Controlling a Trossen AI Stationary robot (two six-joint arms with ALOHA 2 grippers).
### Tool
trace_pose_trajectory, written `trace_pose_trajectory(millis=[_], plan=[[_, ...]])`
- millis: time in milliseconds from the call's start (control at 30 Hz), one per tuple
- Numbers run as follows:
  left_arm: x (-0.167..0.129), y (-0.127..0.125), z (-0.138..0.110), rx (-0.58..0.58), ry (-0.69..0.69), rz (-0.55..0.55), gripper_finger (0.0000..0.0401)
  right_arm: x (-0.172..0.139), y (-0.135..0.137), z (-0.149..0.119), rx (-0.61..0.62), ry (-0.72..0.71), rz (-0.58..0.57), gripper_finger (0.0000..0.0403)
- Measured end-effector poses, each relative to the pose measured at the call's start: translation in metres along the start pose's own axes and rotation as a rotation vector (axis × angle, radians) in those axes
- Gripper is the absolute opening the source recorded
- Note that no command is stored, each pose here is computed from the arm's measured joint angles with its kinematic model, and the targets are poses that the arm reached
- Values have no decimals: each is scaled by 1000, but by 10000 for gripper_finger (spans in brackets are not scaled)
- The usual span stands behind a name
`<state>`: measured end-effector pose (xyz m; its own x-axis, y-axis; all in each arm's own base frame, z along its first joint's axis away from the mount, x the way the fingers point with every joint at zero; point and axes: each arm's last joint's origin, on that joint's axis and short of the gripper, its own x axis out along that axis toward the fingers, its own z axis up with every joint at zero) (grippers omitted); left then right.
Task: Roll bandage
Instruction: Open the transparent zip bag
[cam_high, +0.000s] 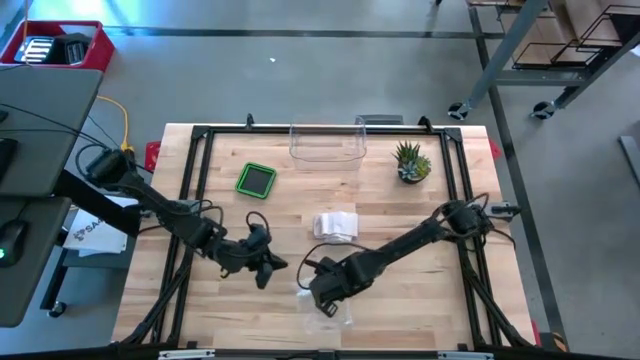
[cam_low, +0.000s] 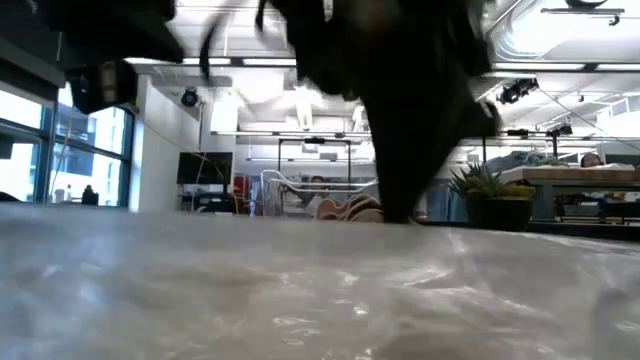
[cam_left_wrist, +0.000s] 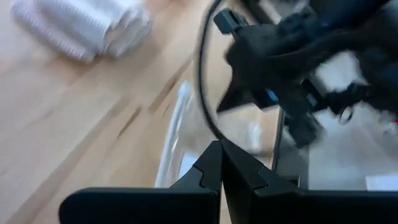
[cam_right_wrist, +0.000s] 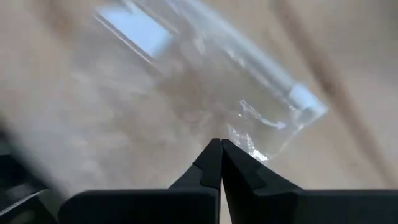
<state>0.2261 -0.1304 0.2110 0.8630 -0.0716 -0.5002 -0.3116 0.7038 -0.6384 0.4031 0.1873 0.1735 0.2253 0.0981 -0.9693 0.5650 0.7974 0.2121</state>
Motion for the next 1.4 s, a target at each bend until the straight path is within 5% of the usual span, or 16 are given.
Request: trace_pose_trajectory(millis=[367,500,633,800,1100,1400], plan=[[57,9,-1,-55,-28,-47,0,-83,-27,-1,-23,-167,-39,0],[84,-1,-9,-37,45,-64,0,-72,-57,-20,122,-146,52,0],[112,-9,-12,51,148,-60,0,-56,-85,-36,255,-144,342,0],[133,-6,-9,86,179,-15,0,-30,-108,-43,433,-156,513,0],[136,8,0,68,153,93,0,6,-106,-27,513,-113,441,0],[149,19,-20,12,260,112,0,19,-115,-13,543,-138,412,0]])
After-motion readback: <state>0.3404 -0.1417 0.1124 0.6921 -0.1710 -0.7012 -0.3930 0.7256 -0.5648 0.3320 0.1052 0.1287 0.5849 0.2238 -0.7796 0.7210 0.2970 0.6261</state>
